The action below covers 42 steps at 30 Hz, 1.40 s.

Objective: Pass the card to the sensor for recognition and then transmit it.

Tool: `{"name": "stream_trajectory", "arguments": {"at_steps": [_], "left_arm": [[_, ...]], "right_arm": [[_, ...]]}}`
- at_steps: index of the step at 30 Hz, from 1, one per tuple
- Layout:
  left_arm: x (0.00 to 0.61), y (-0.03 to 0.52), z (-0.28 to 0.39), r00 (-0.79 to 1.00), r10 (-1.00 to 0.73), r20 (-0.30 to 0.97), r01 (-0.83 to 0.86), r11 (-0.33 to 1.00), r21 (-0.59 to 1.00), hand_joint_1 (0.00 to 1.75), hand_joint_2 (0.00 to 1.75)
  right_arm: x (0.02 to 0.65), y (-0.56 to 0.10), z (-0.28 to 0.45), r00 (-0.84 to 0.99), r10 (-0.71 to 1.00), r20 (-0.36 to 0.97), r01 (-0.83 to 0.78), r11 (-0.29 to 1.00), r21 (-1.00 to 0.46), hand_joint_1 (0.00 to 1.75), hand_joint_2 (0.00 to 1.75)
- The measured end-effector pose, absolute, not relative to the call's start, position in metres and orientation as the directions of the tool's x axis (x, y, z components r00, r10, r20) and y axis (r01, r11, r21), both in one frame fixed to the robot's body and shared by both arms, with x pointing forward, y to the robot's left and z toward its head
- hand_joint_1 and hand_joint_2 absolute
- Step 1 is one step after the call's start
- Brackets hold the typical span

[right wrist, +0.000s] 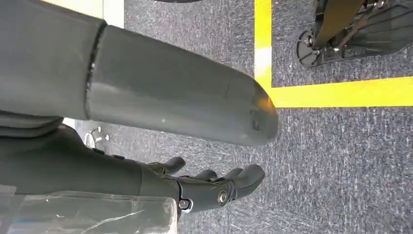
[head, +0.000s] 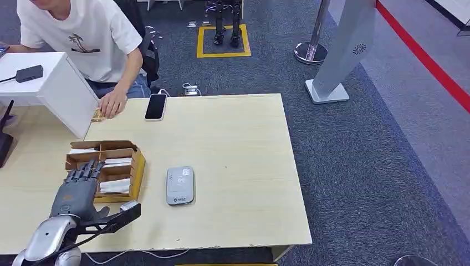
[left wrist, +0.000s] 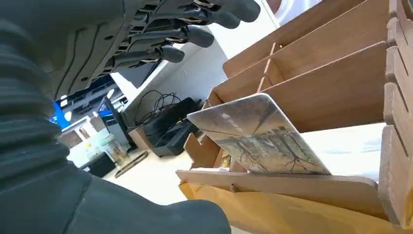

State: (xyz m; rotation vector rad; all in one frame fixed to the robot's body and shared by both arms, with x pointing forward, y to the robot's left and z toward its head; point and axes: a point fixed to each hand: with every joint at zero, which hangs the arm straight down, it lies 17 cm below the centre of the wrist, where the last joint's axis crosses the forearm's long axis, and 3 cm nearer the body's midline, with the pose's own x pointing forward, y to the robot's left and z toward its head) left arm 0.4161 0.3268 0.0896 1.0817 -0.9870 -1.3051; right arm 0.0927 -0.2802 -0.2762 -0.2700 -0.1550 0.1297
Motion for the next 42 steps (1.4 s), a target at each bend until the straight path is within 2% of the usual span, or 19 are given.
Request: {"name": "stream_trajectory", "arguments": {"at_steps": [1, 2, 3, 31, 42], "left_arm": [[0.416, 0.327, 0.09, 0.039, -0.998, -0.041, 0.232, -0.031, 0.972, 0.0, 1.75], [0.416, 0.327, 0.09, 0.039, -0.998, -0.041, 0.232, -0.031, 0.972, 0.38, 1.75], [0.416, 0.327, 0.089, 0.039, -0.998, -0.042, 0.233, -0.031, 0.972, 1.75, 1.75], [0.419, 0.318, 0.096, 0.01, -1.0, 0.009, 0.2, 0.011, 0.98, 1.75, 1.75], [0.448, 0.316, 0.157, 0.014, -1.0, -0.003, 0.006, -0.003, 1.0, 1.75, 1.75]], "right_arm": [[0.093, -0.28, -0.276, 0.98, 0.148, 0.135, -0.107, 0.956, -0.275, 0.0, 0.0], [0.093, -0.28, -0.276, 0.98, 0.148, 0.135, -0.106, 0.956, -0.275, 0.0, 0.0], [0.093, -0.28, -0.276, 0.98, 0.146, 0.134, -0.105, 0.956, -0.275, 0.0, 0.0], [0.092, -0.281, -0.276, 0.982, 0.131, 0.133, -0.091, 0.958, -0.274, 0.0, 0.0], [0.092, -0.28, -0.276, 0.982, 0.131, 0.134, -0.09, 0.958, -0.274, 0.0, 0.0]]}}
